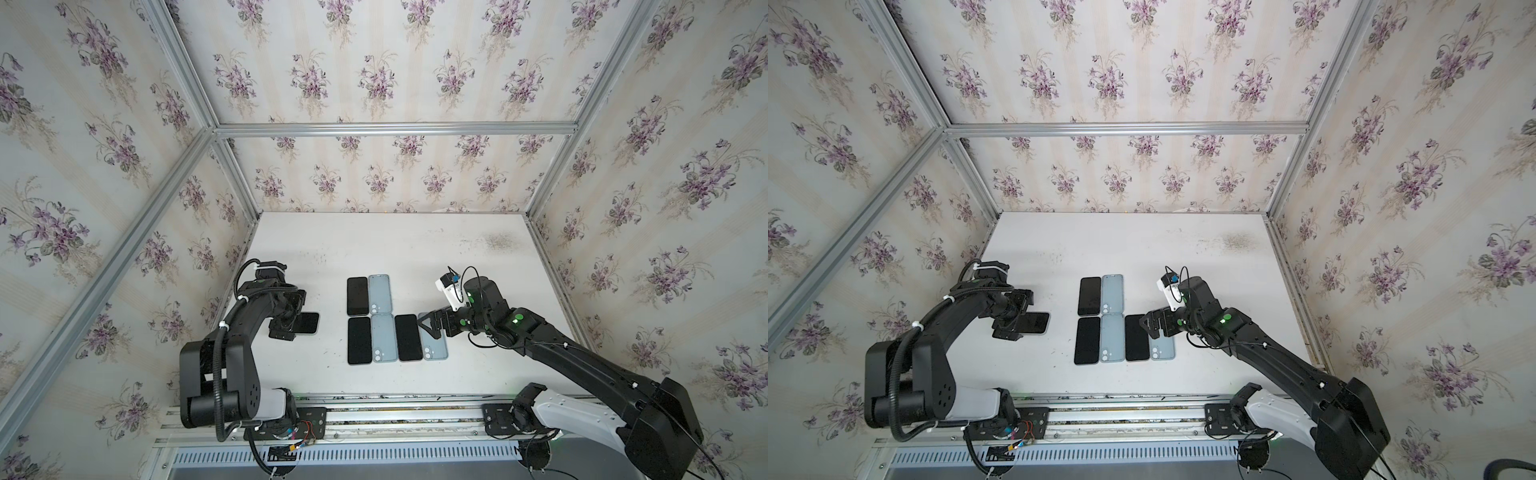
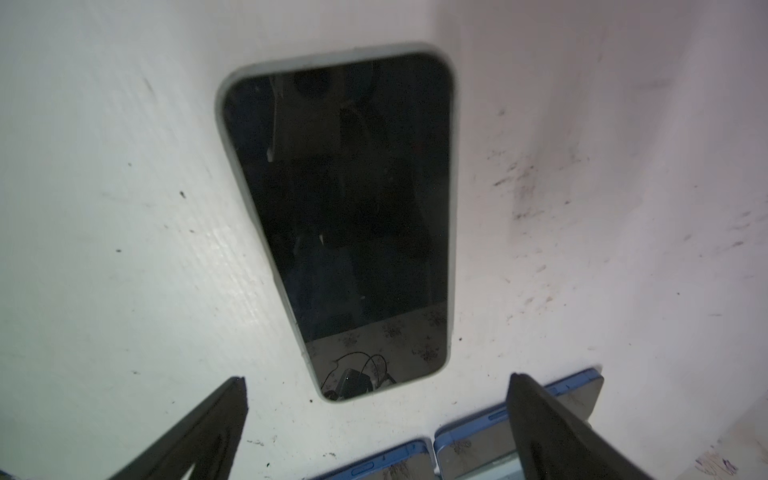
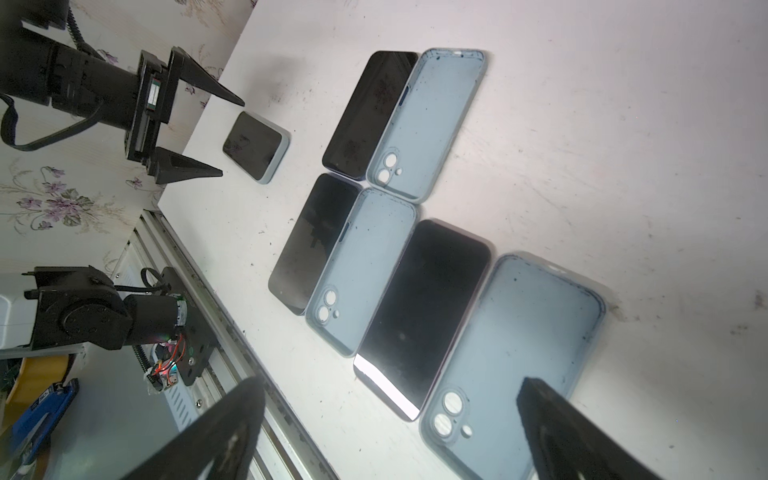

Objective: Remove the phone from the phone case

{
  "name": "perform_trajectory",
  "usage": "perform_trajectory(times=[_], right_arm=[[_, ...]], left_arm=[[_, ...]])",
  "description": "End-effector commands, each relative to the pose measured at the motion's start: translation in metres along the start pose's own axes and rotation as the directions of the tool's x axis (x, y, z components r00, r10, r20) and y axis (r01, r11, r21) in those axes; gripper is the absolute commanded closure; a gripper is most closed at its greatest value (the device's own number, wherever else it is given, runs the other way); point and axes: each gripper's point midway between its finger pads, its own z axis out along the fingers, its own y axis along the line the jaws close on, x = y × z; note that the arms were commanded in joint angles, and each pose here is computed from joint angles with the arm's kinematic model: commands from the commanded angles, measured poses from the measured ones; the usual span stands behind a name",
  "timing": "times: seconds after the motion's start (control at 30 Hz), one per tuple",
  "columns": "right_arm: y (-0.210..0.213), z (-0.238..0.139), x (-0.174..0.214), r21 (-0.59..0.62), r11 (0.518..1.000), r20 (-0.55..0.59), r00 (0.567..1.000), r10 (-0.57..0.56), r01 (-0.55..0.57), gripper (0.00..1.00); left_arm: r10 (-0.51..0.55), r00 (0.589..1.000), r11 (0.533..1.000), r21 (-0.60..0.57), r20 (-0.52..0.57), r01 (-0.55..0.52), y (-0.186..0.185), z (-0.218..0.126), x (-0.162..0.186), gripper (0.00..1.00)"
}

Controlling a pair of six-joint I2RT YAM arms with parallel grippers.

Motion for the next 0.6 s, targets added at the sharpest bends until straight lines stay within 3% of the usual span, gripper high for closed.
perform_trajectory(times=[0.0,0.57], right_arm=[[0.004,0.002,-0.005,-0.027,1.000,0.024,1.000,0.000,0.000,0.00],[0.003,0.017,0.001,-0.056,0.998,-0.004,1.000,0.028,-0.028,0.00]], left_arm=[[-0.038,0.999,0.999,-0.030,0.014,0.038,-0.001,0.005,-0.005,0.00],[-0.033,0.999,0.995,-0.096,0.008,0.033,-0.007,0.029,-0.013,0.00]])
